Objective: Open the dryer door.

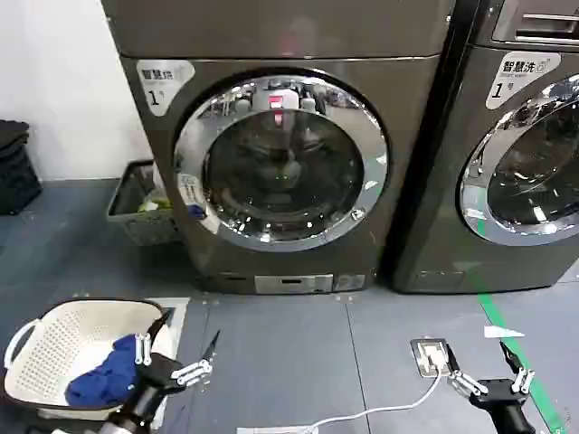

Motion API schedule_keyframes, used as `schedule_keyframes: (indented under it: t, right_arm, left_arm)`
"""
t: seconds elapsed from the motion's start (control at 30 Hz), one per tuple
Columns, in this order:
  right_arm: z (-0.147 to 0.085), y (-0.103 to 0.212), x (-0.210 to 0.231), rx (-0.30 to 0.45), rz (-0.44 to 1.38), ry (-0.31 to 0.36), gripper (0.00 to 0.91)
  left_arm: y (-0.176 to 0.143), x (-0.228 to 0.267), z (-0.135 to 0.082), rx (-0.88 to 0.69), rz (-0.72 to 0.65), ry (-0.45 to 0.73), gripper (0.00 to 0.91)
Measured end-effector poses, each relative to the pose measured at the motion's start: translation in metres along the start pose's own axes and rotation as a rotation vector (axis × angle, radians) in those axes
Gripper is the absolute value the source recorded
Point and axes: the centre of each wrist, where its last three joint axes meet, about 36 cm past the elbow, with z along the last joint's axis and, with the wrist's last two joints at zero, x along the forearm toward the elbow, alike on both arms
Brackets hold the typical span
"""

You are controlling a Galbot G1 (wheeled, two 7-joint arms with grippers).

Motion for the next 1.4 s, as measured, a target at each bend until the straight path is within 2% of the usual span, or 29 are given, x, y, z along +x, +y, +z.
schedule_keyframes:
  t: [0.57,1.07,1.4]
  right_arm:
    - [-0.021,-0.009,-0.048,0.001,-0.200,-0.046,0.907]
    - [-0.046,-0.004,-0.113,0.040,-0.371,-0.095,0.907]
    - [-0.069,-0.001,-0.160,0.016,-0.482,-0.137,0.907]
  left_arm:
    - [-0.001,0.006,-0.003,-0.009,0.003,0.012,0.907]
    - [-0.003,0.007,-0.005,-0.008,-0.008,0.010,0.907]
    - [-0.003,0.008,-0.005,-0.009,-0.009,0.012,0.907]
